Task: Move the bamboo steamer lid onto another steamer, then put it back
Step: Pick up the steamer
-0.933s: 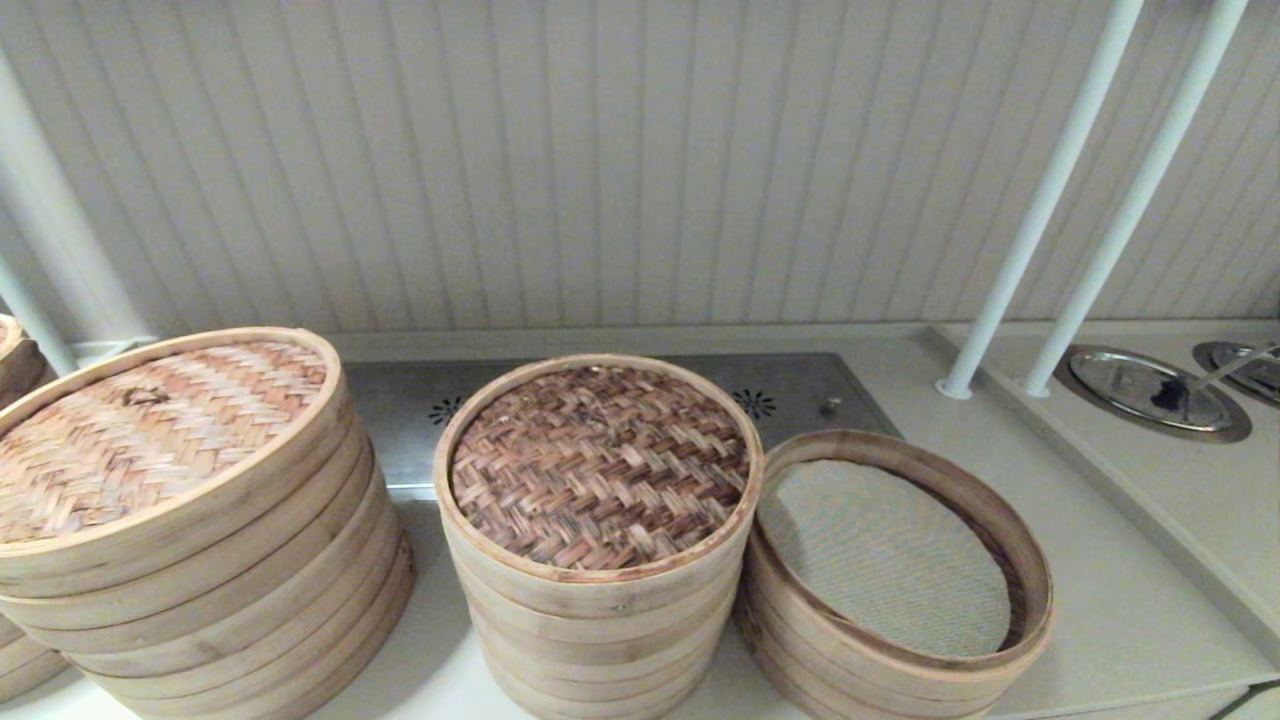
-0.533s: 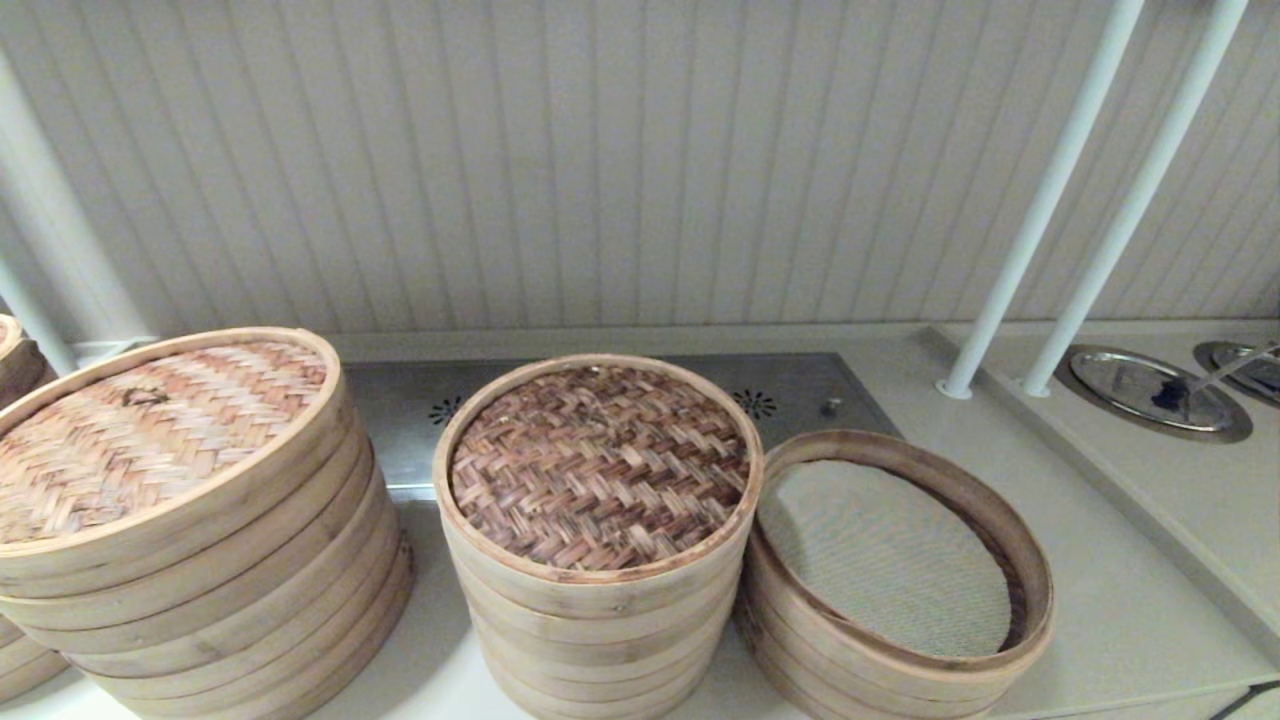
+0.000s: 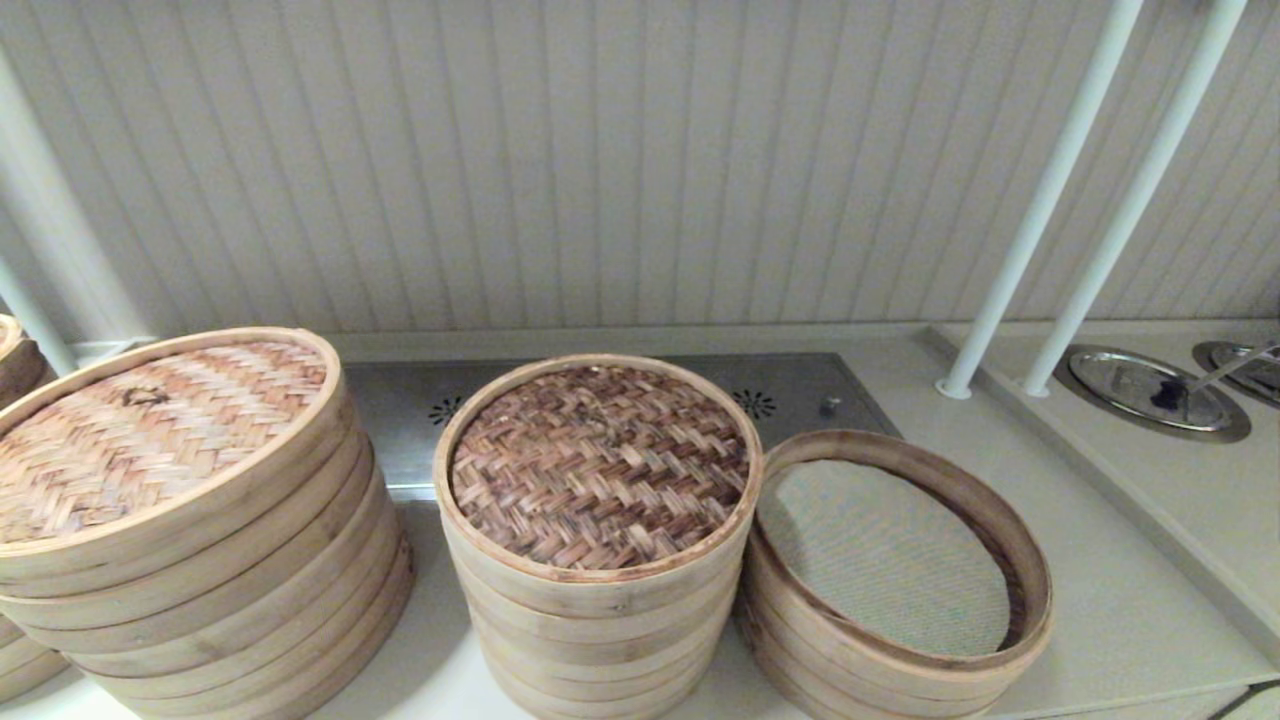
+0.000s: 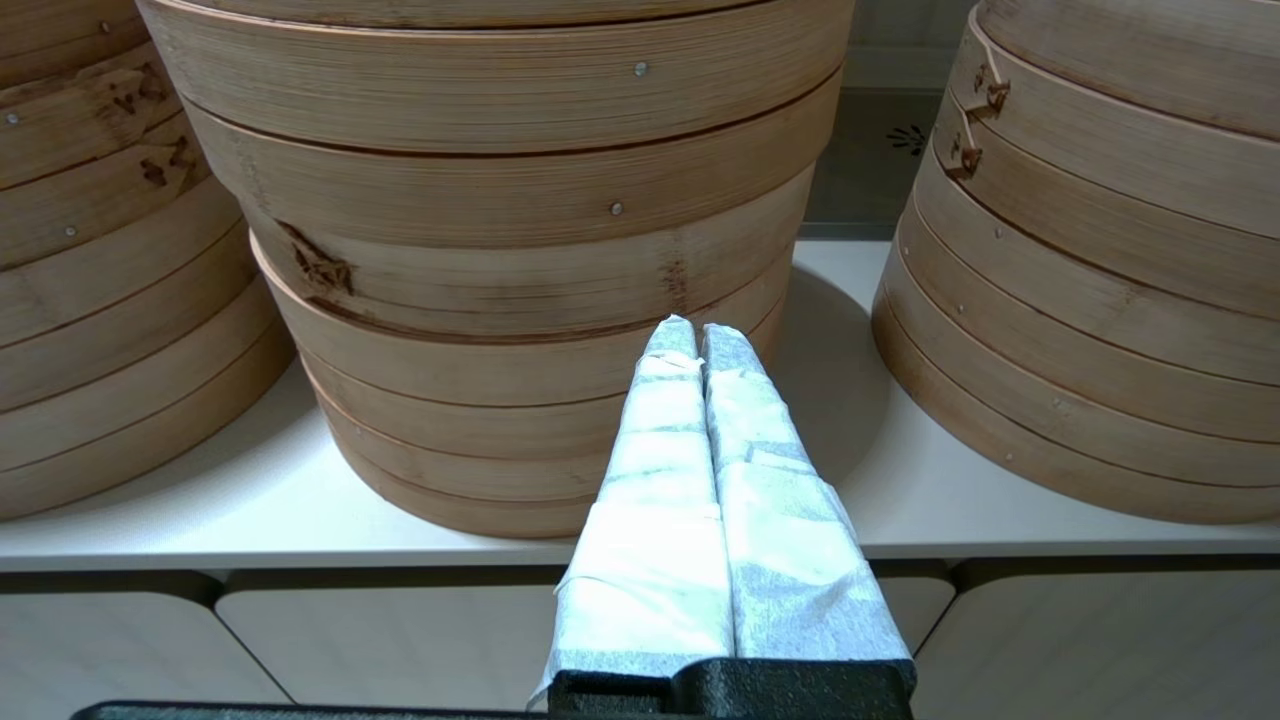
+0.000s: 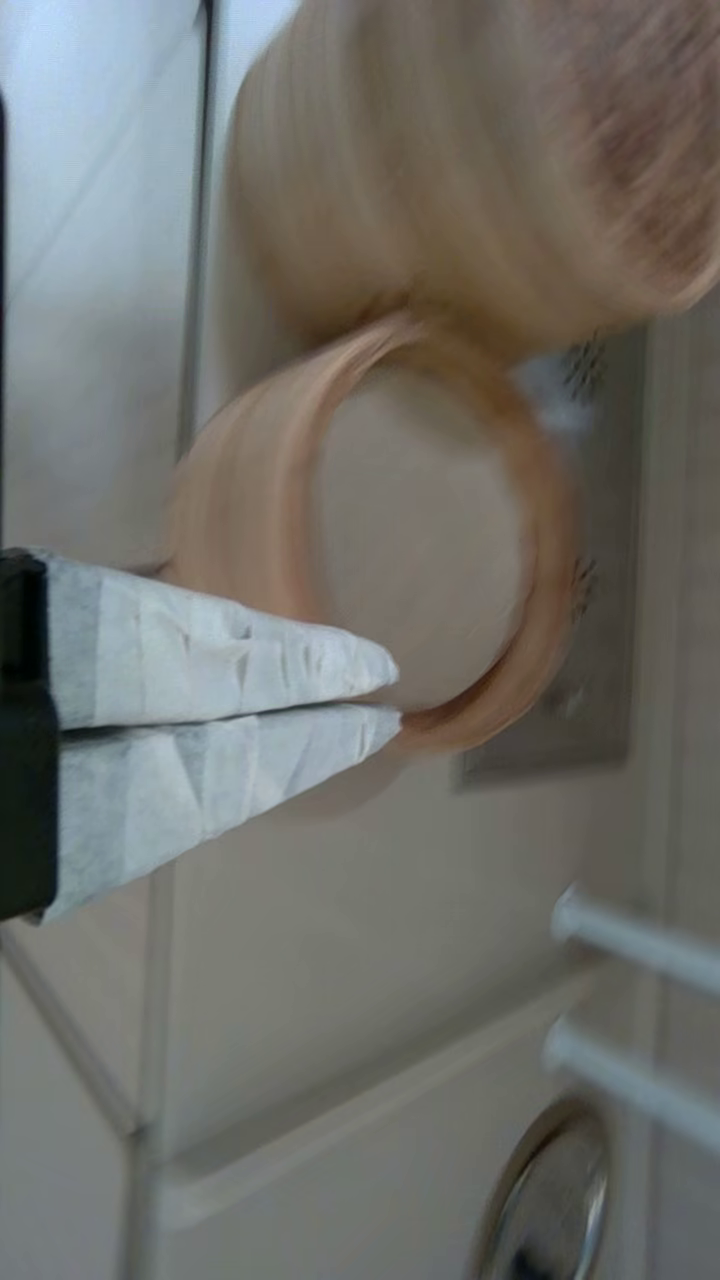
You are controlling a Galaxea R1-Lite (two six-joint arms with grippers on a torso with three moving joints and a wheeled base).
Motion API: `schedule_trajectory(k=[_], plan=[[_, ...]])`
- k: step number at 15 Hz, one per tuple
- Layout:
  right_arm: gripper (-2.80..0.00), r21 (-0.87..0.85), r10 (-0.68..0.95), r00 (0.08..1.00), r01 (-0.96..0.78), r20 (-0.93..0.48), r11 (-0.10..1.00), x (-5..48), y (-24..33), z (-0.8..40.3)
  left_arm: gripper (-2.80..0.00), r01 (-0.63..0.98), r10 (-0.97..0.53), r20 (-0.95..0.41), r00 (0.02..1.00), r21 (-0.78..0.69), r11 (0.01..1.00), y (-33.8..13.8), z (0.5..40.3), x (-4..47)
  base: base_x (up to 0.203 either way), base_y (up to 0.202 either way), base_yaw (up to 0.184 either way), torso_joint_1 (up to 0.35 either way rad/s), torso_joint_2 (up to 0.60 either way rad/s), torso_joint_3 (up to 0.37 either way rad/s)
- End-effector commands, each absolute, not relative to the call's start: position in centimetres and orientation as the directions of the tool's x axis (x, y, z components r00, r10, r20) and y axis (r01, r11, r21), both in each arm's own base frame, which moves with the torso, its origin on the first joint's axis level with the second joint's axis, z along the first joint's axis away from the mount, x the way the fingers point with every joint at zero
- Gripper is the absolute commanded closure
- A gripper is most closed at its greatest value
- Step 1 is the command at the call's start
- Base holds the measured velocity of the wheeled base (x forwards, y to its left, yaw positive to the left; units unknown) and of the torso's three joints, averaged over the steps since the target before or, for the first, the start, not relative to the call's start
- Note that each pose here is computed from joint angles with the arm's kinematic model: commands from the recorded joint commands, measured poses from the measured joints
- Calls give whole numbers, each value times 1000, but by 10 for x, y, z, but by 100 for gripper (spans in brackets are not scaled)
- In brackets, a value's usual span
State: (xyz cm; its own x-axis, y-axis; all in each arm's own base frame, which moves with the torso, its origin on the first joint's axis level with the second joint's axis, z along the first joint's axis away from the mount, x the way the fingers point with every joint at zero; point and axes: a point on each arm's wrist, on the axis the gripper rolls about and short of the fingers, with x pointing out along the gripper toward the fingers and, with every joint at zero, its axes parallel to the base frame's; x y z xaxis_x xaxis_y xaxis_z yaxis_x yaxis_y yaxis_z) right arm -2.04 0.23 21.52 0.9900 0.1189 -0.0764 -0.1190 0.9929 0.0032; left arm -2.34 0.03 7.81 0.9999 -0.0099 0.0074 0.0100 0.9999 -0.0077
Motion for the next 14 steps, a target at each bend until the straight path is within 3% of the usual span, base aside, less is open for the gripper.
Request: schedule_trajectory(k=[1, 7, 14], plan=[[0, 40, 188, 963, -183, -196, 982, 33, 4, 257, 0, 11, -11, 8, 1000, -8, 1000, 0, 78, -23, 0, 0, 0, 0, 0, 0], [0, 159, 424, 862, -394, -279, 905, 146, 32, 319, 0, 9, -9, 8, 1000, -8, 1000, 0, 78, -23, 0, 0, 0, 0, 0, 0], [0, 232, 558, 732, -508, -391, 829, 243, 111, 325, 0, 9, -9, 8, 1000, -8, 1000, 0, 78, -23, 0, 0, 0, 0, 0, 0]])
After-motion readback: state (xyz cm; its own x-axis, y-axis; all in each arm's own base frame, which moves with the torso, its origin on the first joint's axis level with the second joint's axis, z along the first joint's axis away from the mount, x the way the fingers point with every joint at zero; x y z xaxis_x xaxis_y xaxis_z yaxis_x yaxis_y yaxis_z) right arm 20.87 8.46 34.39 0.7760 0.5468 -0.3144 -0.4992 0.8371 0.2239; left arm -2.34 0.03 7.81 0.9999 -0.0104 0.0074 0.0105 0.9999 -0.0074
